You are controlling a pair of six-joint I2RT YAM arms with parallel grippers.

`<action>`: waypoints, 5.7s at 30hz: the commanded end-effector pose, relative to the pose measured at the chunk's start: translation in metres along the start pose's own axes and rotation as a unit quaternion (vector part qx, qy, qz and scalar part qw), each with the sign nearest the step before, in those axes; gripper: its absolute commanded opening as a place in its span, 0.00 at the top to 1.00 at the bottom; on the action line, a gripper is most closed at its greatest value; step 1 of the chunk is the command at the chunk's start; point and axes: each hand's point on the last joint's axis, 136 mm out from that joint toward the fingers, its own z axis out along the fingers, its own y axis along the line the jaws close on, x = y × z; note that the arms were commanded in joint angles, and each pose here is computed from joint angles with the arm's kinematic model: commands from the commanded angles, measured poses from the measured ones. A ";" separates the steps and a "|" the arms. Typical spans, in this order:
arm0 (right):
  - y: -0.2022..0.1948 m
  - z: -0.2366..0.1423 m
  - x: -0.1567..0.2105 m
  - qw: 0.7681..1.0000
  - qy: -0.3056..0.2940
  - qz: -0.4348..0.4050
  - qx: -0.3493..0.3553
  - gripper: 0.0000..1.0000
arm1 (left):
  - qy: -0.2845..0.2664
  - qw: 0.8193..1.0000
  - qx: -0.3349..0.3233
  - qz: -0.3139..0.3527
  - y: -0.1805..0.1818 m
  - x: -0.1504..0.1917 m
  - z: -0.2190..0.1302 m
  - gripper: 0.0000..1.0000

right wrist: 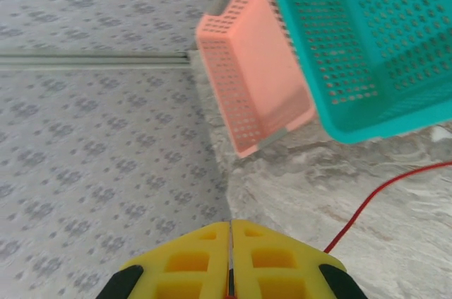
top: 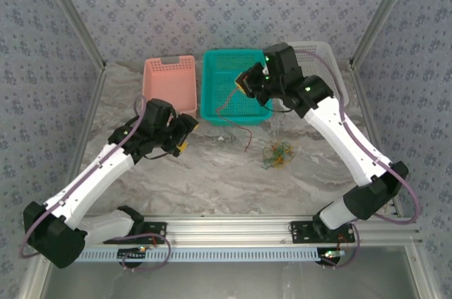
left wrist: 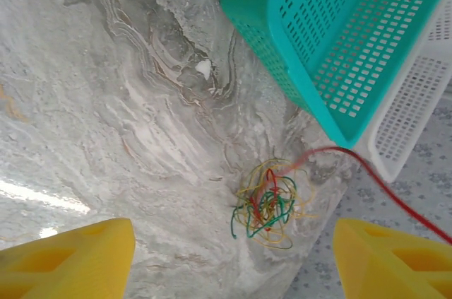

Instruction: Untangle the cables

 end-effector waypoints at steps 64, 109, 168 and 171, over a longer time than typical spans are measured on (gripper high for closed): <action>-0.316 -0.035 0.016 0.948 0.030 0.058 0.313 0.33 | 0.140 0.962 -0.007 0.234 -0.031 0.098 0.066 0.44; -0.325 -0.042 -0.010 0.951 0.050 0.032 0.302 1.00 | 0.064 0.913 -0.190 0.355 0.037 0.107 0.165 1.00; -0.223 0.041 0.084 0.957 0.271 -0.037 0.098 1.00 | 0.126 0.926 0.015 0.356 -0.009 0.136 0.118 0.45; -0.232 0.045 0.086 0.955 0.277 -0.030 0.104 1.00 | 0.133 0.921 0.000 0.365 0.002 0.138 0.126 0.44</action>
